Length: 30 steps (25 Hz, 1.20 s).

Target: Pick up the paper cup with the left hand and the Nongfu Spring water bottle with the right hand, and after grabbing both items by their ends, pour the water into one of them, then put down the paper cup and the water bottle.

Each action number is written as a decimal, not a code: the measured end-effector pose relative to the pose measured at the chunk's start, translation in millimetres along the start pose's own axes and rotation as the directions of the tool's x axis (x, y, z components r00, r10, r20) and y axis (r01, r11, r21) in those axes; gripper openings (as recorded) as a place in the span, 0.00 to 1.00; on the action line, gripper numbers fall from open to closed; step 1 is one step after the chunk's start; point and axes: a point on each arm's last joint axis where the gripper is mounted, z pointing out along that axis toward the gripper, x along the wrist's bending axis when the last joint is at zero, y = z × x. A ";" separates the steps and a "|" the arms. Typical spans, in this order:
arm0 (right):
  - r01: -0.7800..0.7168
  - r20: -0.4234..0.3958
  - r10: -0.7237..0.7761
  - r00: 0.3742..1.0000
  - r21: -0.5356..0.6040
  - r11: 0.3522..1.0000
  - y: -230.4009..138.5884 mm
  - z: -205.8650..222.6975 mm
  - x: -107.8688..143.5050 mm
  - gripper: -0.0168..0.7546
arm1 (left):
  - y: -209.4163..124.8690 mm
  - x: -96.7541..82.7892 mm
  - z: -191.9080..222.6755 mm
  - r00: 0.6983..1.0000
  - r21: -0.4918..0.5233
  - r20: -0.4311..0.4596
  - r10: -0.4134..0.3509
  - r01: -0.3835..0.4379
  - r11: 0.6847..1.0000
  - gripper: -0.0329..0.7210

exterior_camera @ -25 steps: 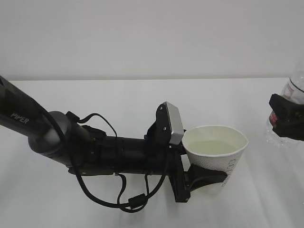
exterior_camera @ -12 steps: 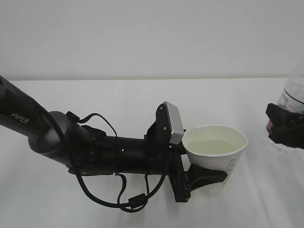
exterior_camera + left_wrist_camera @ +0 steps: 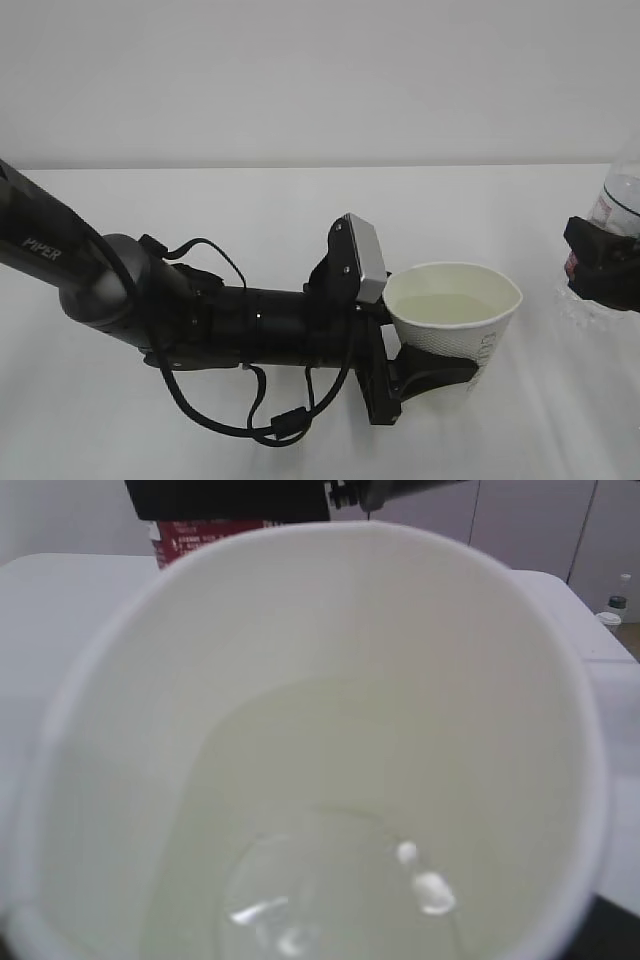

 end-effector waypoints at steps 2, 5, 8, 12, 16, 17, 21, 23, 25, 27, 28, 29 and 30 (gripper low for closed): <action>0.000 0.000 0.000 1.000 0.000 1.000 0.0 0.0 0.0 0.58 | 0.0 0.0 0.0 1.000 0.000 0.000 0.000 0.000 1.000 0.70; 0.000 0.000 0.000 1.000 -0.004 1.000 0.6 0.5 0.0 0.58 | 0.0 0.0 0.0 1.000 0.000 0.000 0.000 0.000 1.000 0.70; -0.002 0.003 0.002 1.000 -0.004 1.000 0.7 0.5 -0.3 0.58 | 0.0 0.1 0.0 1.000 0.000 -0.001 -0.001 0.001 1.000 0.70; -0.001 0.028 0.001 1.000 -0.006 1.000 0.8 0.5 -2.6 0.58 | 0.3 0.8 0.0 1.000 -0.004 -0.009 -0.006 0.006 1.000 0.70; 0.003 0.040 -0.003 0.999 -0.008 1.000 1.3 0.8 -3.7 0.58 | 0.6 1.4 0.0 1.000 -0.007 -0.016 -0.010 0.010 1.000 0.70; 0.003 0.040 -0.003 0.999 -0.008 1.000 1.3 0.8 -3.7 0.58 | 0.6 1.4 0.0 1.000 -0.007 -0.016 -0.010 0.010 1.000 0.70; 0.006 0.040 -0.005 0.999 -0.016 1.000 3.1 7.1 -3.9 0.58 | 0.7 1.9 -0.1 1.000 -0.009 -0.021 -0.013 0.013 1.000 0.70; 0.005 0.040 -0.005 0.999 -0.018 1.000 3.3 12.0 -4.3 0.58 | 0.9 2.2 -0.1 1.000 -0.010 -0.024 -0.015 0.015 1.000 0.70; 0.005 0.041 -0.005 0.999 -0.014 1.000 2.3 16.1 -4.5 0.58 | 0.9 2.3 -0.1 1.000 -0.010 -0.025 -0.015 0.015 1.000 0.70; 0.005 0.041 -0.005 0.999 -0.007 1.000 0.4 19.2 -4.8 0.58 | 1.0 2.6 -0.1 0.999 -0.012 -0.028 -0.017 0.017 1.000 0.70; 0.005 0.041 -0.005 0.999 -0.004 1.000 -0.5 21.0 -4.9 0.58 | 1.0 2.6 -0.1 0.999 -0.012 -0.029 -0.018 0.018 1.000 0.70; 0.005 0.041 -0.005 0.999 -0.005 1.000 -0.5 22.7 -5.0 0.58 | 1.1 2.8 -0.1 0.999 -0.013 -0.031 -0.019 0.019 1.000 0.70; 0.004 0.042 -0.004 0.999 -0.005 1.000 -0.5 24.8 -5.3 0.58 | 1.1 2.9 -0.1 0.999 -0.013 -0.032 -0.020 0.019 1.000 0.70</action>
